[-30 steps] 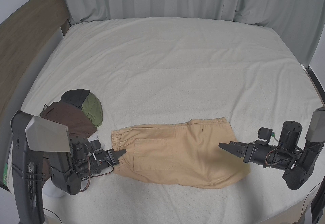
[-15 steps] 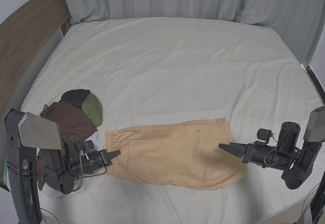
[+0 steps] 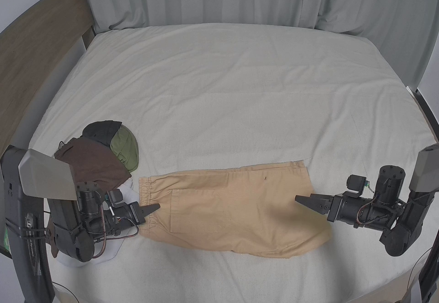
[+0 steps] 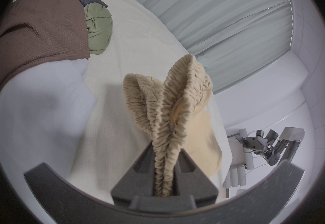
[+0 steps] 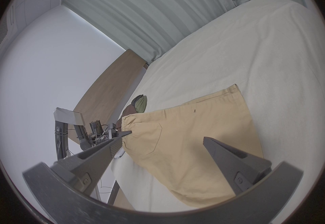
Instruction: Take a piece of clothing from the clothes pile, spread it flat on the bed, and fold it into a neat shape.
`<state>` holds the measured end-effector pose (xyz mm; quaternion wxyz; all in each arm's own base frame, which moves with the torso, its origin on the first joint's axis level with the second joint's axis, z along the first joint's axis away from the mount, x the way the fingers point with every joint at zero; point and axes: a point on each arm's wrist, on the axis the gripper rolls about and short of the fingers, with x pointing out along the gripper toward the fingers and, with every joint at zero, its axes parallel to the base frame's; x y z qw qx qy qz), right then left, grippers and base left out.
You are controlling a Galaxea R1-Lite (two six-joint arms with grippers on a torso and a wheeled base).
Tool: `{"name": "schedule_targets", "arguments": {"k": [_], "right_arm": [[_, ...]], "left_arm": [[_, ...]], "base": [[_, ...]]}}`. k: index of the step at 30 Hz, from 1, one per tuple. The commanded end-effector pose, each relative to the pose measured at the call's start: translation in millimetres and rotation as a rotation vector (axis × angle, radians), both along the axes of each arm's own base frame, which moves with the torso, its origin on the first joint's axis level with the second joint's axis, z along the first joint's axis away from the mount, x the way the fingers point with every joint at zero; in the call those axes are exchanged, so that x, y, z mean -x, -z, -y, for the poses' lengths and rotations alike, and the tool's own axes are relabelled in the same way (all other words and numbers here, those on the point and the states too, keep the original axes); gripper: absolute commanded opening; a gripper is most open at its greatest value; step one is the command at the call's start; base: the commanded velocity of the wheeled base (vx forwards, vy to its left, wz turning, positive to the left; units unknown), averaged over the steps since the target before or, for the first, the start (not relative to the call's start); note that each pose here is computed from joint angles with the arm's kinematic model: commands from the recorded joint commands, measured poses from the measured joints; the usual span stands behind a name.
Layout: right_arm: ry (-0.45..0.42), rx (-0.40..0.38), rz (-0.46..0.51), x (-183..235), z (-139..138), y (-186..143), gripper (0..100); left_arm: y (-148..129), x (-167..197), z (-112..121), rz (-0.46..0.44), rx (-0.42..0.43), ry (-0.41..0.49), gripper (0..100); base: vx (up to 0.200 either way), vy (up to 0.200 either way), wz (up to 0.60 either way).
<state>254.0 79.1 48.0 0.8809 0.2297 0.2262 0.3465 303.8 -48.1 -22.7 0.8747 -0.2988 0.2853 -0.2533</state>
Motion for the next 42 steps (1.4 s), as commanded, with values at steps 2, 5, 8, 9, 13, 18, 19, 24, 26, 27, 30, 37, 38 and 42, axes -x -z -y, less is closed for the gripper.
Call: {"name": "schedule_targets", "arguments": {"k": [2,5,8,9,13,18,19,24,26,27,30,37,38,42], "right_arm": [[0.0,0.0,0.001,0.3,0.1,-0.4,100],[-0.002,-0.001,0.001,0.2,0.0,-0.1,100],[-0.002,0.0,-0.001,0.5,0.1,0.1,100],[-0.002,-0.001,0.001,0.6,0.1,-0.3,100],[0.0,0.0,0.001,0.6,0.1,-0.3,100],[-0.002,-0.001,0.001,1.0,0.2,-0.6,100],[-0.002,-0.001,0.001,1.0,0.2,-0.6,100],[-0.002,0.0,-0.002,1.2,0.3,0.0,100],[-0.002,0.001,-0.001,1.2,0.3,0.0,100],[-0.002,0.001,-0.001,1.2,0.3,0.0,100],[-0.003,0.002,-0.004,1.7,0.0,0.4,100],[-0.002,0.001,-0.001,1.3,0.3,-0.2,100],[-0.003,0.001,-0.001,1.5,-0.1,-0.2,100],[-0.003,0.001,0.0,1.8,0.0,-0.6,100]], "left_arm": [[-9.3,4.6,-11.7,0.011,0.025,0.015,0],[-10.0,6.5,-15.5,0.008,0.032,0.025,0],[-9.9,6.8,-17.3,0.008,0.032,0.025,0],[-9.9,6.7,-18.2,0.008,0.033,0.024,0],[-8.7,6.9,-20.9,0.012,0.022,0.019,0],[-7.9,6.9,-23.8,0.011,0.025,0.024,0],[-8.4,6.9,-24.6,0.013,0.027,0.027,0],[-9.6,8.8,-24.0,0.011,0.033,0.041,0],[-9.7,8.4,-24.0,0.011,0.034,0.04,0],[-10.2,8.4,-24.0,0.013,0.034,0.04,0],[-12.8,8.9,-21.3,0.017,0.038,0.049,0],[-22.9,10.8,-14.6,0.043,0.041,0.069,0],[-26.2,11.9,-11.5,0.044,0.05,0.076,0],[-33.5,13.5,-5.5,0.06,0.056,0.086,0]], "base": [[0.0,0.0,0.0],[0.0,0.0,0.0],[0.0,0.0,0.0],[0.0,0.0,0.0],[0.0,0.0,0.0],[0.0,0.0,0.0],[0.0,0.0,0.0],[0.0,0.0,0.0],[0.0,0.0,0.0],[0.0,0.0,0.0],[0.0,0.0,0.0],[0.0,0.0,0.0],[0.0,0.0,0.0],[0.0,0.0,0.0]]}}
